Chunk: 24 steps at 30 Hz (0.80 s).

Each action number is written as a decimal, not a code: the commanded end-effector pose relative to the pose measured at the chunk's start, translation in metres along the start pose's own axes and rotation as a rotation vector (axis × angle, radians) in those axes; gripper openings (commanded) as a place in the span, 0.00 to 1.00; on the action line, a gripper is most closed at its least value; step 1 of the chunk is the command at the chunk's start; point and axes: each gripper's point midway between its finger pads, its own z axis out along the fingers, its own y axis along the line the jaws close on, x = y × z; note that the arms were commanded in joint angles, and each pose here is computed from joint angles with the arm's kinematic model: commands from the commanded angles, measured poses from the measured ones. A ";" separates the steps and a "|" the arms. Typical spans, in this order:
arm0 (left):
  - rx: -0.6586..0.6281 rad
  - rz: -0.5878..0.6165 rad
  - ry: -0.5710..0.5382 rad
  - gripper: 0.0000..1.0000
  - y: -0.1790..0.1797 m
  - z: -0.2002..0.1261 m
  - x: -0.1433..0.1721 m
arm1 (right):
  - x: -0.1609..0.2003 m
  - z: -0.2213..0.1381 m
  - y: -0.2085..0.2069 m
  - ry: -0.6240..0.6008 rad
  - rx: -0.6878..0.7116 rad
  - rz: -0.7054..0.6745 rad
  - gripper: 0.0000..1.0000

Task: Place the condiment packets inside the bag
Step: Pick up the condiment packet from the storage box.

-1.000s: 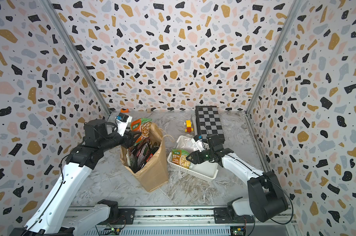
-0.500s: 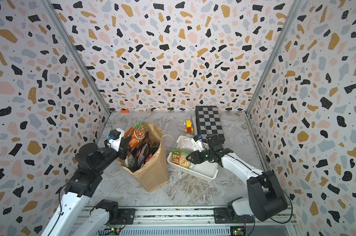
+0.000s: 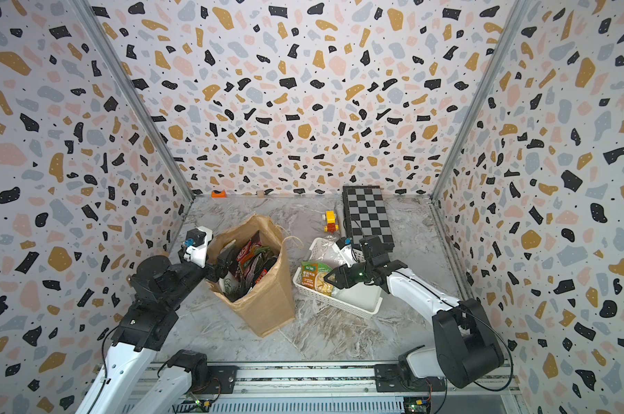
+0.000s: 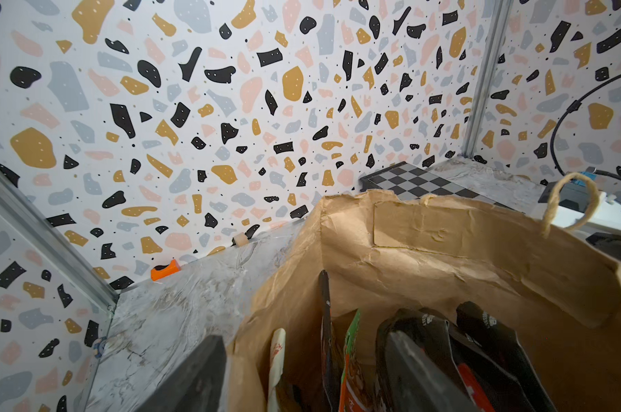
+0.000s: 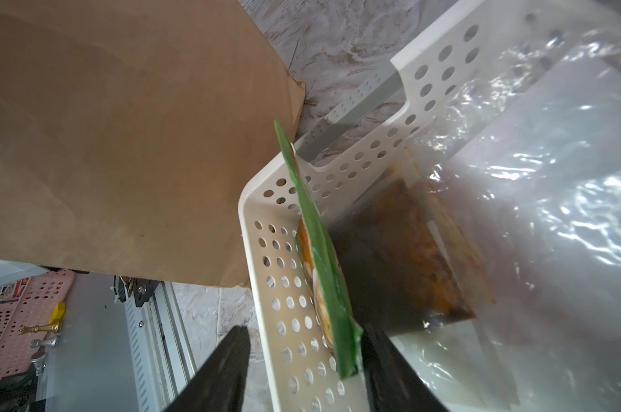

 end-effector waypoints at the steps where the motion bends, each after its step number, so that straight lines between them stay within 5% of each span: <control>1: 0.002 -0.096 -0.043 0.81 0.001 -0.014 -0.038 | -0.007 0.007 0.002 0.003 0.009 -0.051 0.55; 6: 0.061 -0.168 0.010 0.91 -0.007 -0.029 -0.065 | -0.015 0.016 -0.009 0.004 0.044 -0.063 0.47; 12: 0.304 -0.144 -0.035 0.86 -0.048 -0.041 -0.077 | -0.026 0.001 -0.004 -0.024 0.095 -0.166 0.01; 19: 0.537 -0.031 -0.106 0.85 -0.101 -0.048 -0.083 | -0.037 -0.069 0.036 -0.138 0.209 -0.376 0.00; 24: 0.707 0.249 -0.066 0.88 -0.163 -0.052 -0.074 | -0.036 -0.106 0.087 -0.181 0.114 -0.456 0.00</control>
